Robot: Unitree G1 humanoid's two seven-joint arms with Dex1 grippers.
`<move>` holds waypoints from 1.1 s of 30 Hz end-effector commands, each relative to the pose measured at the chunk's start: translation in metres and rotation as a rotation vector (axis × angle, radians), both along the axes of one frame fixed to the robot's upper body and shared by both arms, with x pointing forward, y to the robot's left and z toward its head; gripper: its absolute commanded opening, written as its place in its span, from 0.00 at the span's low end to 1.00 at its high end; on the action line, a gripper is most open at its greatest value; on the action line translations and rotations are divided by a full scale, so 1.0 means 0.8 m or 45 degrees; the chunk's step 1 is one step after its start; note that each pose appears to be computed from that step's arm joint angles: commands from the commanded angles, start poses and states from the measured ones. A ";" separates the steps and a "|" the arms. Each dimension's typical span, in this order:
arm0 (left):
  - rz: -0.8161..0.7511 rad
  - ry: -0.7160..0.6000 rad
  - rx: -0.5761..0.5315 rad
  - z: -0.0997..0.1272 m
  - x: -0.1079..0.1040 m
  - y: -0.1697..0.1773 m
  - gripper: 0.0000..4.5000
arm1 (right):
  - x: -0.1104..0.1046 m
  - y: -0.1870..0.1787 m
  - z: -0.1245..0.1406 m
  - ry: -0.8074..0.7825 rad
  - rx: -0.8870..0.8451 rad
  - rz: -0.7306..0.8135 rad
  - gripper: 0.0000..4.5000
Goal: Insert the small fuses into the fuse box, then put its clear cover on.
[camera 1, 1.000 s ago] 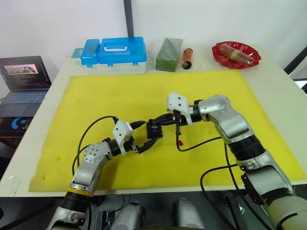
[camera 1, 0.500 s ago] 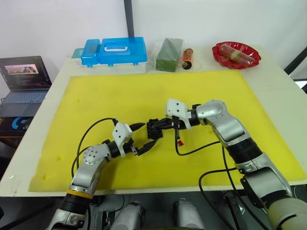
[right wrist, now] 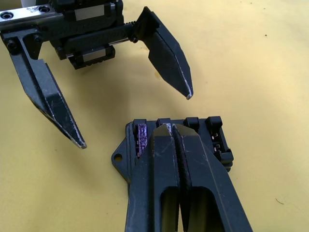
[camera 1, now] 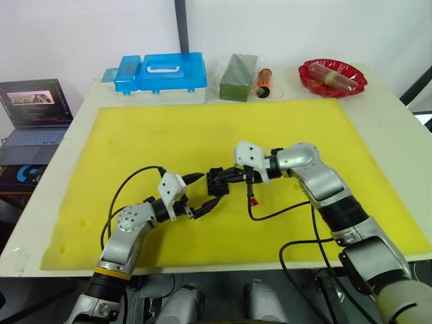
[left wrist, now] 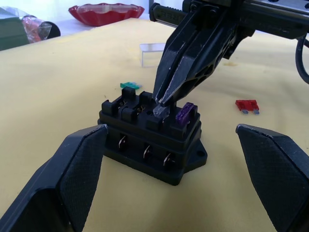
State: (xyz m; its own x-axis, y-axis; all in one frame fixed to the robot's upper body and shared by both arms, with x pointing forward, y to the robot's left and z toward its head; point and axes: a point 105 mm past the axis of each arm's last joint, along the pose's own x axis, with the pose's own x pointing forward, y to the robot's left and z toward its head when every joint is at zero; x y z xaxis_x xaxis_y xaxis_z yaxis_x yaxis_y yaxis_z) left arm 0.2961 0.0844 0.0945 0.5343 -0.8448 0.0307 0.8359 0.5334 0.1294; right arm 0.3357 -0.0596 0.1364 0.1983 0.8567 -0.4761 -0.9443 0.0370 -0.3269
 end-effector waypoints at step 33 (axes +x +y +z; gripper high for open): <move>0.172 -0.126 0.017 0.065 0.032 0.069 1.00 | -0.019 -0.059 0.094 -0.295 0.396 -0.447 0.28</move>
